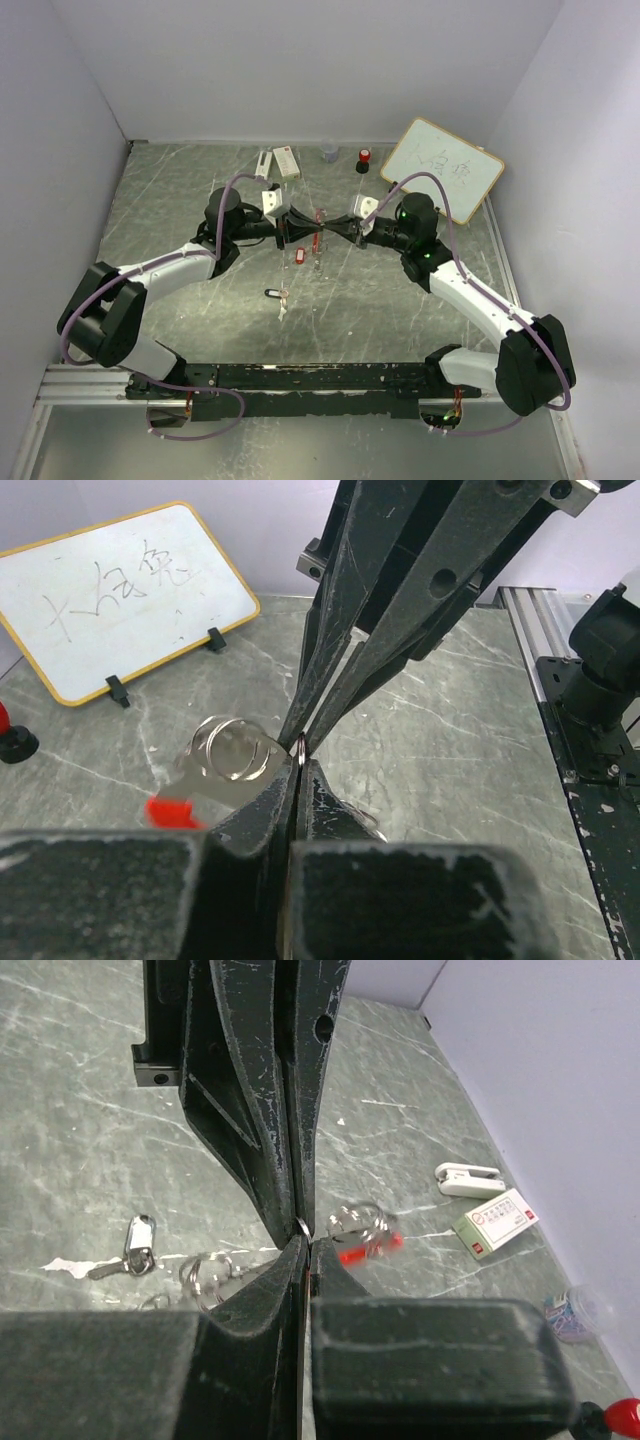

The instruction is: Put the keys on the keyring

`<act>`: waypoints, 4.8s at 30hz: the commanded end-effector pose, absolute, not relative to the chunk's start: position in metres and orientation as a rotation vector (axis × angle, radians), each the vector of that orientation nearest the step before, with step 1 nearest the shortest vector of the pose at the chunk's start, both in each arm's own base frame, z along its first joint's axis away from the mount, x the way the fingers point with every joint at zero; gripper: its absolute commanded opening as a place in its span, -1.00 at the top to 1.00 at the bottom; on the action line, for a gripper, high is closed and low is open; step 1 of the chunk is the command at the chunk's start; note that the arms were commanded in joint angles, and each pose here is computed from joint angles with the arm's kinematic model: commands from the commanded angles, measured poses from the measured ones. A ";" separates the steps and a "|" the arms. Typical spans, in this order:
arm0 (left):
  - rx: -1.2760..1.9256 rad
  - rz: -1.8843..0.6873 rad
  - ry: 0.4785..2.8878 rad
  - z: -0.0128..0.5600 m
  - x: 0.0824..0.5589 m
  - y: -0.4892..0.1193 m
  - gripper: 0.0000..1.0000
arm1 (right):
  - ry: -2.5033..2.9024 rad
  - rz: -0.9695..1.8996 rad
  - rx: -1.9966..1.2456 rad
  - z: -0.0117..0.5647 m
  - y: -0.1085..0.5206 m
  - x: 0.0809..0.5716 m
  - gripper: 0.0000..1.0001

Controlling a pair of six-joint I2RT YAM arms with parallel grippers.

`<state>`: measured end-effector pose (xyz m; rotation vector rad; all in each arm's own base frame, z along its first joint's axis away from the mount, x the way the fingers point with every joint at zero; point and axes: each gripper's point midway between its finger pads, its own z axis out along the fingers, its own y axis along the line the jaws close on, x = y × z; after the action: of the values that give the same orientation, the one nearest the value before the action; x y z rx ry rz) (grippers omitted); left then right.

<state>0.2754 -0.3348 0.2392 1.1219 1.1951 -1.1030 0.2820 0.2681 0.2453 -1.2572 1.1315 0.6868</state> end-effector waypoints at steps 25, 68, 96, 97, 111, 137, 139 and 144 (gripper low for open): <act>1.042 -1.089 0.969 0.289 0.269 -0.339 0.87 | 1.258 0.542 -0.809 0.317 0.228 0.311 0.44; 0.932 -0.992 0.996 0.317 0.289 -0.324 0.87 | 1.578 1.014 -0.838 0.272 0.264 0.274 0.61; 0.829 -0.872 1.062 0.323 0.303 -0.307 0.87 | 1.744 0.825 -0.486 0.269 0.220 0.312 0.61; 0.824 -0.867 1.073 0.322 0.304 -0.306 0.87 | 1.739 0.838 -0.484 0.270 0.221 0.312 0.61; 0.747 -0.811 1.130 0.329 0.317 -0.297 0.87 | 1.690 0.998 -0.542 0.284 0.245 0.310 0.61; 0.668 -0.739 1.229 0.320 0.321 -0.277 0.87 | 2.224 0.922 -0.486 0.128 0.269 0.333 0.57; 0.671 -0.733 1.241 0.318 0.320 -0.275 0.87 | 2.222 0.931 -0.505 0.118 0.275 0.332 0.56; 0.661 -0.720 1.257 0.315 0.316 -0.266 0.87 | 2.223 0.950 -0.512 0.096 0.282 0.337 0.56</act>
<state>0.3183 -0.2774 0.3101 0.6806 1.2652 -0.7526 0.3273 0.2768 0.1044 -0.4986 2.2629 0.9480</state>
